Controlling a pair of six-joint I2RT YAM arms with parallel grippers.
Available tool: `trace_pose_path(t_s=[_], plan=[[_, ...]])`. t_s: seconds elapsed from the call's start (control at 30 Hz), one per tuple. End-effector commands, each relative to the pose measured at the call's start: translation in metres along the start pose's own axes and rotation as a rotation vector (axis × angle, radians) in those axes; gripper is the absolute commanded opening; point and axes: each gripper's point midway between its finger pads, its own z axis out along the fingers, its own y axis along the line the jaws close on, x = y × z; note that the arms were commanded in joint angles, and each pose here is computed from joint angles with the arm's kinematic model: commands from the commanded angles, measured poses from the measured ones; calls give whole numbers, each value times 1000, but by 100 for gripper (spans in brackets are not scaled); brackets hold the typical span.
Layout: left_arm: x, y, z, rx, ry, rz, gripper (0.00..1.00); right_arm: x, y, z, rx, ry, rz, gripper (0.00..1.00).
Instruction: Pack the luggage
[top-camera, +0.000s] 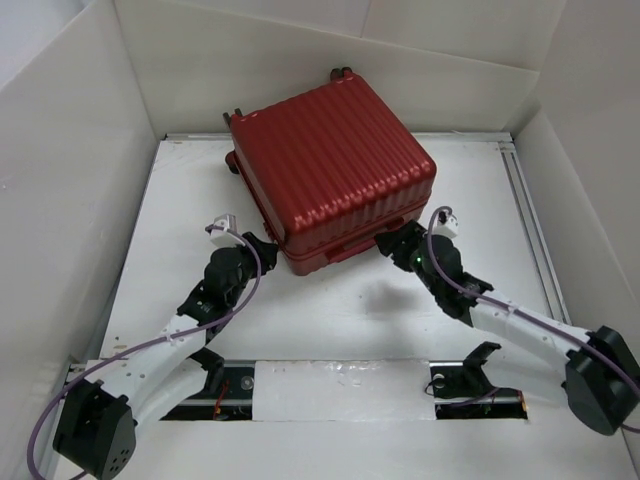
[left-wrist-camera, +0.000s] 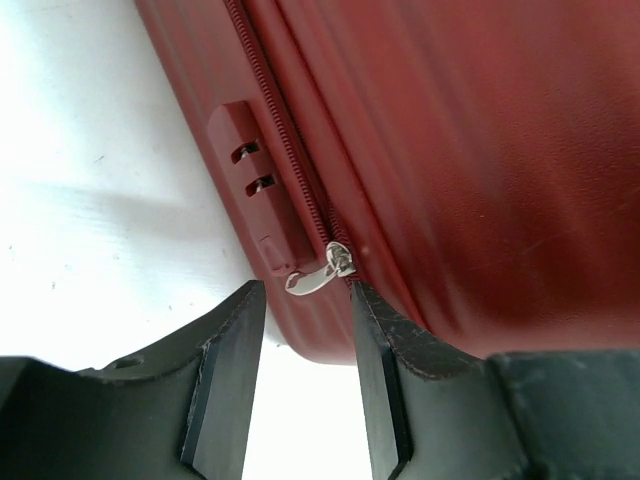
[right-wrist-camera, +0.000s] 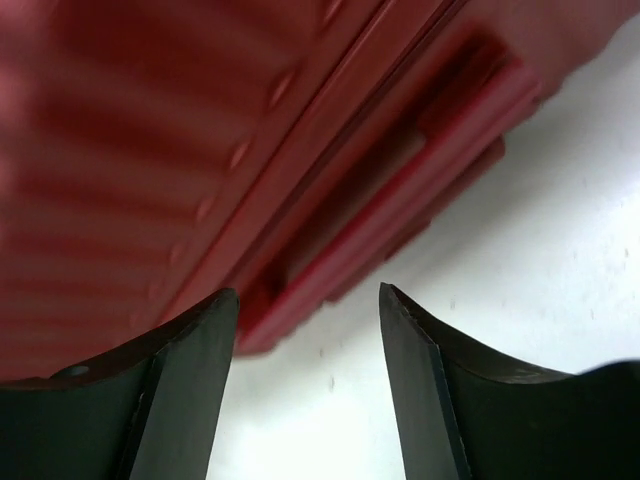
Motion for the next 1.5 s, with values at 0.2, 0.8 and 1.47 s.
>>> trace_pose_path(t_s=[0.2, 0.8, 1.47], plan=[[-5, -11, -5, 75, -29, 4, 36, -27, 10, 54, -53, -62, 182, 62], [0, -14, -3, 92, -6, 16, 31, 3, -36, 94, 43, 1, 290, 34], [47, -46, -37, 439, 148, 141, 51, -58, -97, 14, 140, -168, 141, 0]])
